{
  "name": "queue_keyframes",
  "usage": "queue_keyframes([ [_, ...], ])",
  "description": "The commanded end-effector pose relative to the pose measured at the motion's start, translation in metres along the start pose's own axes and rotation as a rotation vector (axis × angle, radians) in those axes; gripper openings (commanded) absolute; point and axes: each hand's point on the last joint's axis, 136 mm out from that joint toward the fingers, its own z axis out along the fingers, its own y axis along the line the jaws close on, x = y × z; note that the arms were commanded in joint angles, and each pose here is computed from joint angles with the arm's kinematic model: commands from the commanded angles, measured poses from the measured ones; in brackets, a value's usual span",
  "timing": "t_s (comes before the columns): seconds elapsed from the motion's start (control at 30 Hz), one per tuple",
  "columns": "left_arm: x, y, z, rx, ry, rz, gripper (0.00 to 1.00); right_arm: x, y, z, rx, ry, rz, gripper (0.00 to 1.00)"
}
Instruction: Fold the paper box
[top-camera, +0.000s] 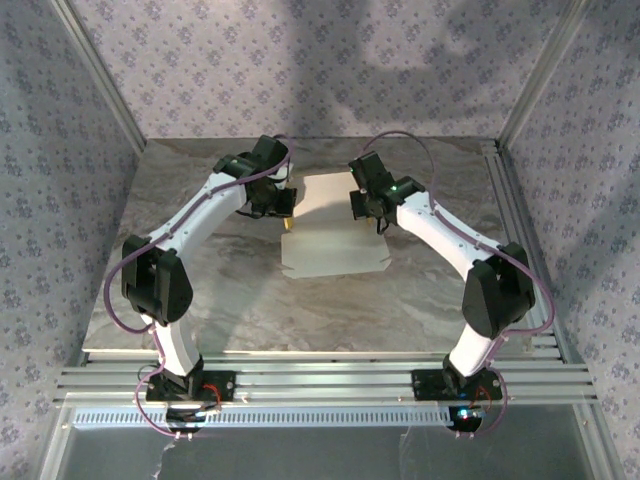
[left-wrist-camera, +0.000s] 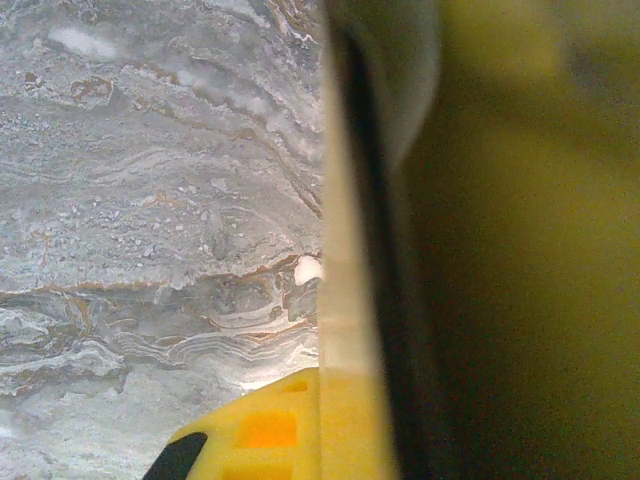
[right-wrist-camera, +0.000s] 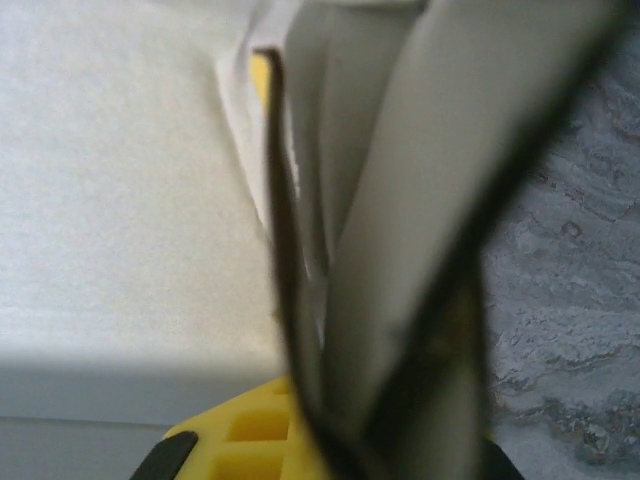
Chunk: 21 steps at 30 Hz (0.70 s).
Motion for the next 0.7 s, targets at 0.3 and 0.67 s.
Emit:
queue_keyframes([
  [0.3,-0.001,-0.001,-0.006,0.004,-0.007,0.001,0.0,-0.004,-0.032,-0.013,0.422,-0.021,-0.128,0.0],
  [0.67,0.0,0.005,-0.005,-0.034,-0.017,-0.018,0.0,-0.021,-0.001,-0.033,0.239,-0.112,-0.151,0.19],
])
